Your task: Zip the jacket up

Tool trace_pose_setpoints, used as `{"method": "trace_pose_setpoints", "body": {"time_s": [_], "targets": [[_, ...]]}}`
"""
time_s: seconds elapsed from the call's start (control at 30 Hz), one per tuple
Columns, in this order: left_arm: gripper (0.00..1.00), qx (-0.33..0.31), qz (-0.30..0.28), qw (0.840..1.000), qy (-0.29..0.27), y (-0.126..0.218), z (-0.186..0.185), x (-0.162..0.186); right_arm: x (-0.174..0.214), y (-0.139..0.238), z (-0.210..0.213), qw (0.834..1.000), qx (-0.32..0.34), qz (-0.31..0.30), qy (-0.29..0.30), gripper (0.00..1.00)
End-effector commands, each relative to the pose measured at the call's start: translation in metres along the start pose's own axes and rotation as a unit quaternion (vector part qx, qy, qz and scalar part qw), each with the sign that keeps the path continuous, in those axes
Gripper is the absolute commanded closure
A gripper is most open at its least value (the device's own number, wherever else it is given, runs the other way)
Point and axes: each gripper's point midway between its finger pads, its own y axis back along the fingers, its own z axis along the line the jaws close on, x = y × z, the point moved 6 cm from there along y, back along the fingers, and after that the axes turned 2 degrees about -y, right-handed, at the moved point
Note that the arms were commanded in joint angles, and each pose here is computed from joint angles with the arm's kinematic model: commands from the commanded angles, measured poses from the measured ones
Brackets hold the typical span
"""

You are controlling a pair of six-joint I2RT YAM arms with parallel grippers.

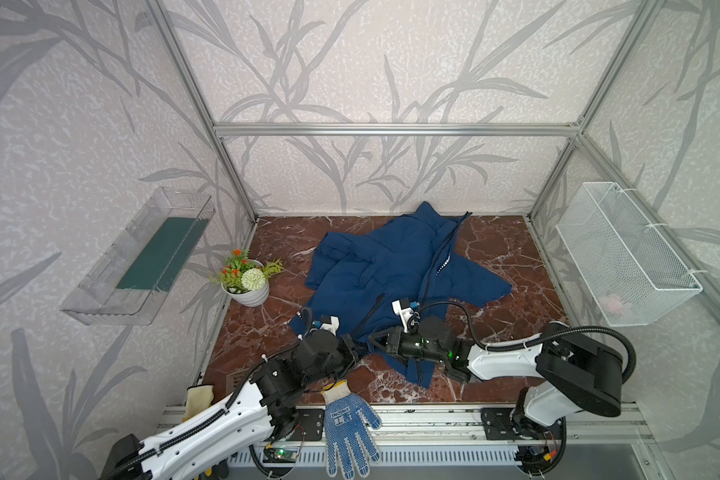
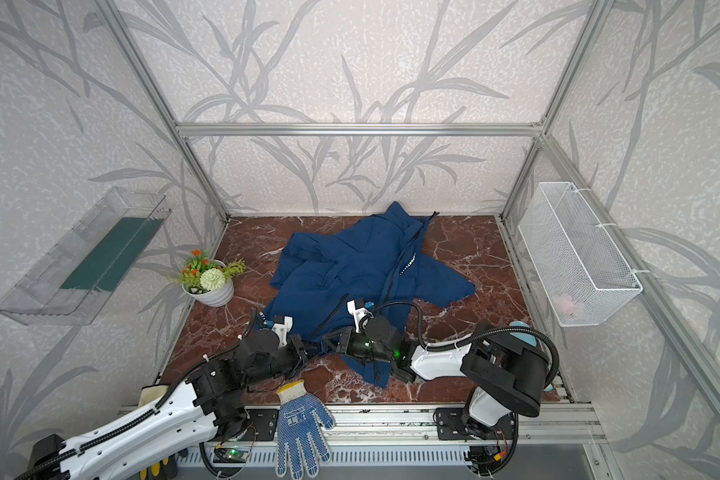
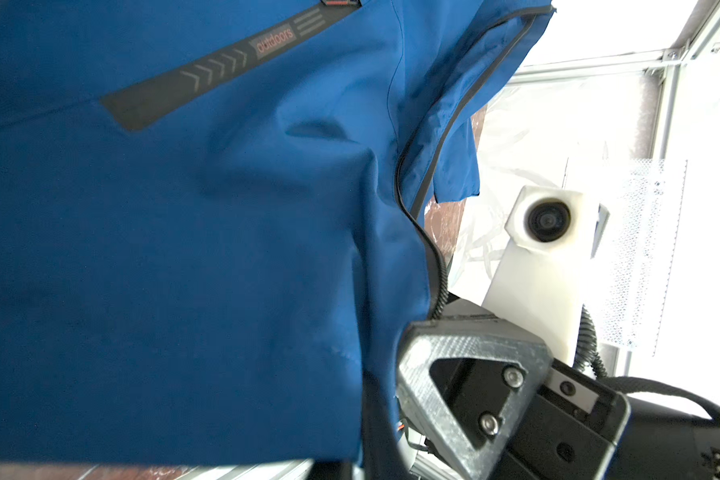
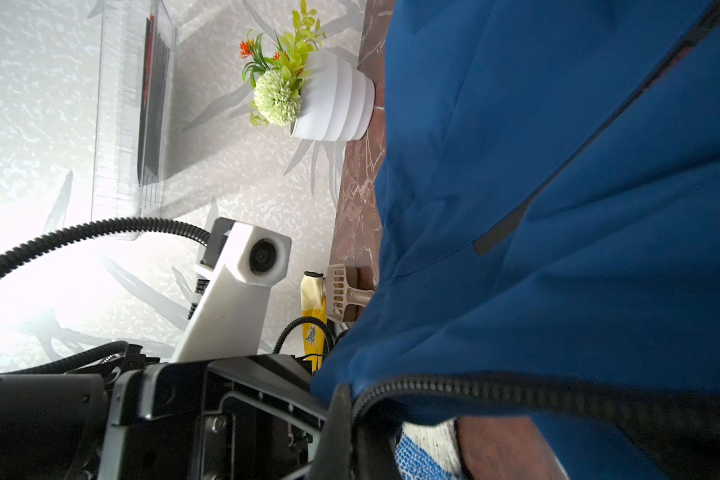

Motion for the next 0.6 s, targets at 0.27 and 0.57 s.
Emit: {"method": "trace_pose_setpoints", "body": {"time_s": [0.27,0.57], "targets": [[0.75,0.055,-0.017,0.998,0.006,0.007,-0.025,-0.005,0.004,0.004,0.007,1.0,-0.018,0.01,0.004,1.0],[0.86,0.036,-0.015,0.999,0.0,0.003,-0.017,-0.005,0.0,0.016,0.006,0.999,-0.023,-0.023,0.01,1.0]]}}
